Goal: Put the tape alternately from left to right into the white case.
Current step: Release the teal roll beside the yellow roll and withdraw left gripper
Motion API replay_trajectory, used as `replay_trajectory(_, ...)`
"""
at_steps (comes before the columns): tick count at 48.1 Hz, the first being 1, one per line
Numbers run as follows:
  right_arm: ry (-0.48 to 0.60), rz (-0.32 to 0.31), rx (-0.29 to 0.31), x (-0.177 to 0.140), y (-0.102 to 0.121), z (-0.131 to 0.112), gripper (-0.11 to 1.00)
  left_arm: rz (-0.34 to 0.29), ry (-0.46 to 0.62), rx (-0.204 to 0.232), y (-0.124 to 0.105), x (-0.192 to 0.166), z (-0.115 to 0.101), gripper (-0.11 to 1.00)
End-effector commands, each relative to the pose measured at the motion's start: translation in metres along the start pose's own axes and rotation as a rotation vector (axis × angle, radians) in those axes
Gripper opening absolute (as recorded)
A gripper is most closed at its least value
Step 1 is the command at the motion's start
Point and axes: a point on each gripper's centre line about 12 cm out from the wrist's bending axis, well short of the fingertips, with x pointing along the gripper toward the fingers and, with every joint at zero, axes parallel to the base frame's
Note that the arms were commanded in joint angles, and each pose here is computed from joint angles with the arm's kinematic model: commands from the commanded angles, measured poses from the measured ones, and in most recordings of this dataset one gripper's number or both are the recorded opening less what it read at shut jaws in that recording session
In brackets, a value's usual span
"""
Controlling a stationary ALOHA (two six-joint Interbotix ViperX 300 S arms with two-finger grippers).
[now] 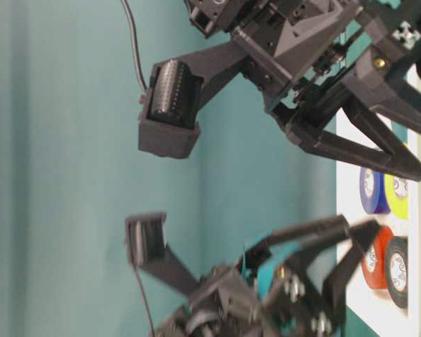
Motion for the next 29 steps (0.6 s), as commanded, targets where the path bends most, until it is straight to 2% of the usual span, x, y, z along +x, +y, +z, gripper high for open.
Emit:
replay_trajectory(1,-0.042,0.004,-0.003,-0.009,0.001,0.013,0.90,-0.007,-0.041,0.004,-0.006,-0.017,0.005,1.00)
replay_trajectory(16,-0.042,0.004,-0.003,-0.009,0.001,0.013,0.90,-0.052,-0.039,-0.006,-0.030,-0.040,-0.020,1.00)
replay_trajectory(29,-0.042,0.004,-0.001,-0.009,0.001,0.013,0.90,-0.106,-0.022,0.039,-0.055,-0.047,-0.037,1.00)
